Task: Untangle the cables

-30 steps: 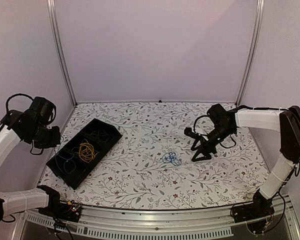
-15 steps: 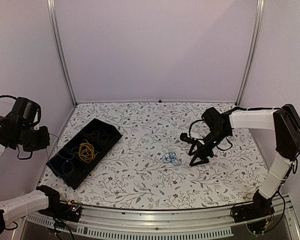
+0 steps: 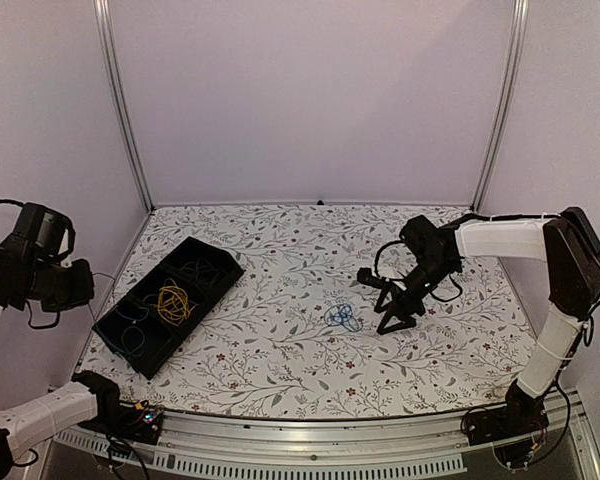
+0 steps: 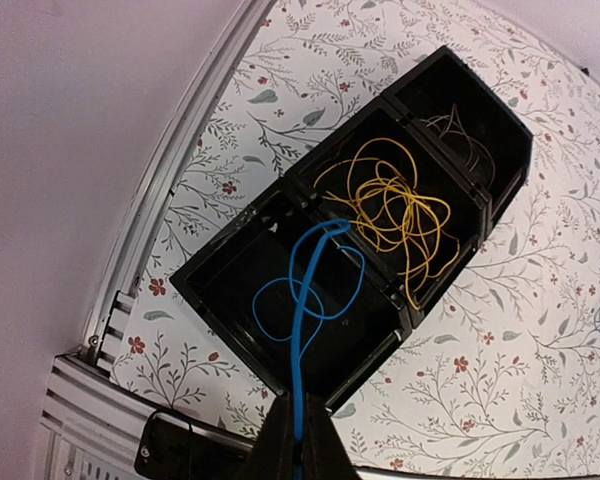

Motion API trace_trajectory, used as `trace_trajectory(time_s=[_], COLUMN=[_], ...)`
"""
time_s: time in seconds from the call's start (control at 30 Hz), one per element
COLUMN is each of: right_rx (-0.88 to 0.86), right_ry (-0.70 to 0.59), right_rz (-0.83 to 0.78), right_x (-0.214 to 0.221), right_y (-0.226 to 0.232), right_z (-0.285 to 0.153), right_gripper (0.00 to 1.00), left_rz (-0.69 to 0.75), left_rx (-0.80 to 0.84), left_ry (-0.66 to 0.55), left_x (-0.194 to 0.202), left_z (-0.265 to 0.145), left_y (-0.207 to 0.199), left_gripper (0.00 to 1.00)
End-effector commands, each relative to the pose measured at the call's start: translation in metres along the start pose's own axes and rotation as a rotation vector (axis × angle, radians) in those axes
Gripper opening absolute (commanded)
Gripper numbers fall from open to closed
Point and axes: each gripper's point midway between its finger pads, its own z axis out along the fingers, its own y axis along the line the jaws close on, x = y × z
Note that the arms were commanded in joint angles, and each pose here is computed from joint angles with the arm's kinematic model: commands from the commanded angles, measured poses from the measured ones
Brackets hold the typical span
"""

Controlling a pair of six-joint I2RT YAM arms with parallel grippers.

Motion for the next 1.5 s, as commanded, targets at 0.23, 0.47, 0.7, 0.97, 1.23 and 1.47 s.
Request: trace_trajectory(time_s=[0.23, 0.47, 0.7, 0.97, 1.23, 1.47], right_rx=[-0.028, -0.022, -0.024, -0.024, -0.035, -0.036], right_ry=[0.036, 0.045, 0.056, 0.068, 0.090, 0.091], right_rz=[-0.007, -0.006, -0.002, 0.001, 0.012, 0.010], right_x=[0.000, 0.002, 0.005, 0.008, 0.015, 0.015], right_y=[0.004, 0.004, 0.004, 0.003, 0.003, 0.004], right_z=[0.010, 0.010, 0.012, 0.013, 0.017, 0.016], right_gripper=[0.78, 0.78, 0.78, 0.78, 0.79, 0.79], left_rz=[-0.100, -0.055, -0.035, -0.042, -0.056, -0.074], left_rx=[0.042, 0.081, 0.095, 0.051, 0.033, 0.020], left_ry=[-0.230, -0.119, -0.106, 0.017, 0.143, 0.315], left_x=[-0.037, -0.020, -0.020, 0.011, 0.033, 0.067], left_z=[-0.048, -0.013, 0.009, 0.049, 0.083, 0.111], left_y=[0.011, -0.008, -0.019, -0.018, -0.027, -0.033], left_gripper=[0.00, 0.00, 0.00, 0.00, 0.00, 0.00])
